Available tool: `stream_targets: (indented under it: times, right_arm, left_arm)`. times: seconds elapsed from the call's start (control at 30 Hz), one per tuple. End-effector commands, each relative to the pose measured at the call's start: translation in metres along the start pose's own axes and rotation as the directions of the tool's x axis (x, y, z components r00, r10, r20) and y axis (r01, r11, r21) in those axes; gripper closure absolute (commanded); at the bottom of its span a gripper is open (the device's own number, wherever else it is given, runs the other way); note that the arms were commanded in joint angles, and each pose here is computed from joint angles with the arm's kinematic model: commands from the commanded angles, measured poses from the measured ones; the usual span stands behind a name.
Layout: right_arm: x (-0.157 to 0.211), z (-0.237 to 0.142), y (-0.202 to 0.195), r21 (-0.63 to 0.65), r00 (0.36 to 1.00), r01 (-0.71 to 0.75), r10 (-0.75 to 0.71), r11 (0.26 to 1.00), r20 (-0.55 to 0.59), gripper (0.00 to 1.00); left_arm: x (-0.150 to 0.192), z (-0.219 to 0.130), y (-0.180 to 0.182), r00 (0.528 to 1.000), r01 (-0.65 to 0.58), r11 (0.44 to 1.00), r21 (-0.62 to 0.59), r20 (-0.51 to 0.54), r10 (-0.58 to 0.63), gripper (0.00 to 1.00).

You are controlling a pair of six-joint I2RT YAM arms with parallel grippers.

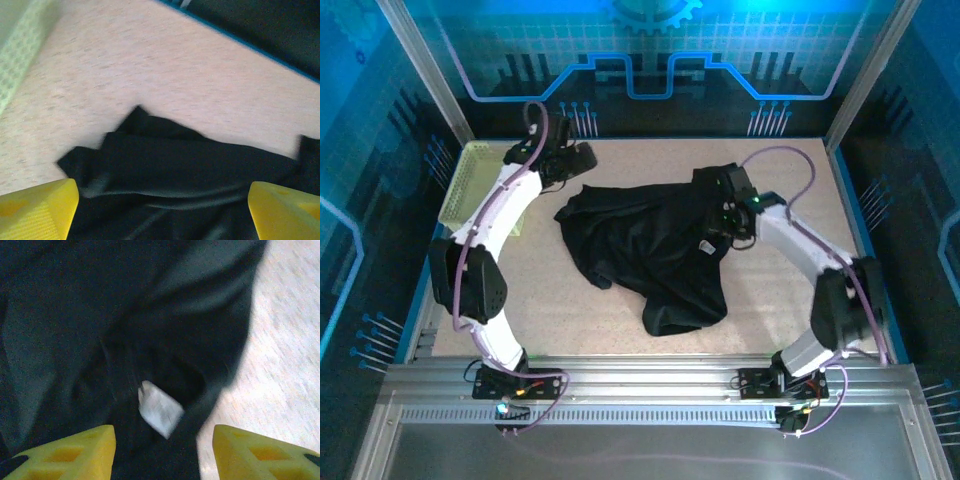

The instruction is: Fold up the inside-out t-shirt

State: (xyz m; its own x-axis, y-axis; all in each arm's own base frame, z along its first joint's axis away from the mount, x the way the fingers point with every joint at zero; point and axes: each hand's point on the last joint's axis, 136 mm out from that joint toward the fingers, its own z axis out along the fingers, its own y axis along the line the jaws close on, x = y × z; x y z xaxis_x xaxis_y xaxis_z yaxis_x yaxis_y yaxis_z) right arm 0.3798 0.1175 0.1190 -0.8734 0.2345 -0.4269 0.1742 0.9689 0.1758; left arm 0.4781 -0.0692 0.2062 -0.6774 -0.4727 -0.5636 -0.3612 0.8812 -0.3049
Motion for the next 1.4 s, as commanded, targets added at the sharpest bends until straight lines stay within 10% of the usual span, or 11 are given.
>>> stream_targets:
  times: [0.0,0.47,0.73,1.03,1.37]
  right_arm:
    - [-0.025,0.027,0.020,-0.039,0.999,0.051,-0.051,0.998,-0.013,0.46]
    - [-0.027,0.099,-0.002,0.122,0.992,0.034,-0.018,0.992,-0.127,0.45]
    - [-0.021,0.112,-0.013,0.131,0.985,0.022,0.000,0.991,-0.170,0.60]
    - [-0.031,0.072,-0.026,0.107,0.995,0.008,0.002,0.994,-0.095,1.00]
    - [-0.019,0.010,-0.062,0.038,0.998,-0.063,0.064,0.997,-0.019,1.00]
  left_arm:
    - [0.025,0.043,0.017,0.997,-0.012,0.998,-0.063,-0.072,0.008,0.11]
    - [0.048,0.103,0.040,0.986,-0.050,0.988,-0.148,-0.165,0.025,0.13]
    - [0.065,0.126,0.041,0.969,-0.061,0.989,-0.135,-0.247,0.026,0.44]
    - [0.050,0.121,0.055,0.969,0.027,0.993,-0.115,-0.243,-0.054,0.98]
    - [0.016,0.082,0.082,0.967,0.204,0.979,-0.010,-0.155,-0.203,1.00]
